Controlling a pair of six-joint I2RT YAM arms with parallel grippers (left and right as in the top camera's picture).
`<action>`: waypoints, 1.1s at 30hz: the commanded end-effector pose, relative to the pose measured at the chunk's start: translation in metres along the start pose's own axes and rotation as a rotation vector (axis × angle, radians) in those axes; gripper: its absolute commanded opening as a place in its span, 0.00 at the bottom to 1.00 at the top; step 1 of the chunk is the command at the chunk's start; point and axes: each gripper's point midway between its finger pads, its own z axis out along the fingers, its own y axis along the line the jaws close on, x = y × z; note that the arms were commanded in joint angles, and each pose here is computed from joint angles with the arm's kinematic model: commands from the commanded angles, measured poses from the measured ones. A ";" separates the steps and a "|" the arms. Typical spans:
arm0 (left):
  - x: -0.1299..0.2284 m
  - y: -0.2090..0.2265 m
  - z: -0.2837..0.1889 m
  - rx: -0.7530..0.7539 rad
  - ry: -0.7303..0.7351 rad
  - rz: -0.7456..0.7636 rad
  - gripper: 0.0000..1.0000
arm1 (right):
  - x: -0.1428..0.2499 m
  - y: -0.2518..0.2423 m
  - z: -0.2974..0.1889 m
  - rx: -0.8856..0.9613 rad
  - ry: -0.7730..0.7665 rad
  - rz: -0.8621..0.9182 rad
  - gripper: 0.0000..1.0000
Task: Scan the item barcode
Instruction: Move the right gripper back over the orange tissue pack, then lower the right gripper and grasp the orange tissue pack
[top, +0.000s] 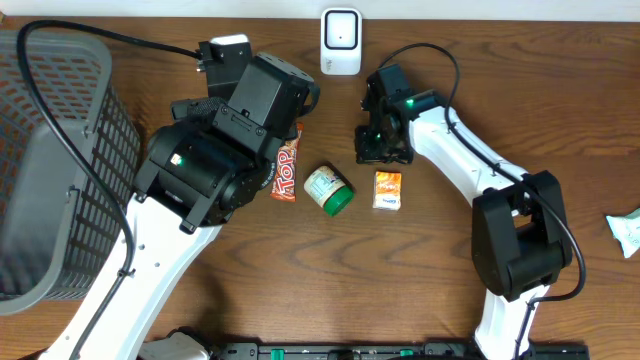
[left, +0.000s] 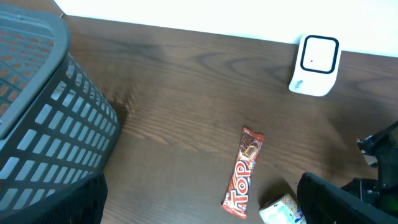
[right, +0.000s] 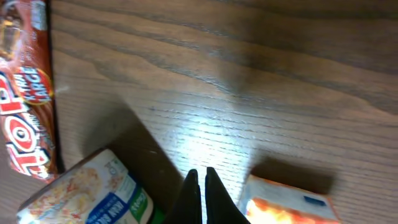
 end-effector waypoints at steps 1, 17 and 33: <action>-0.001 0.003 0.000 -0.013 -0.002 -0.013 0.98 | 0.006 -0.009 0.008 0.052 0.026 -0.013 0.01; 0.001 0.003 0.000 -0.010 0.011 -0.008 0.98 | 0.042 -0.026 0.029 0.080 0.128 0.000 0.02; 0.004 0.002 0.000 -0.003 0.023 -0.003 0.98 | 0.056 -0.114 0.016 0.452 0.084 0.341 0.01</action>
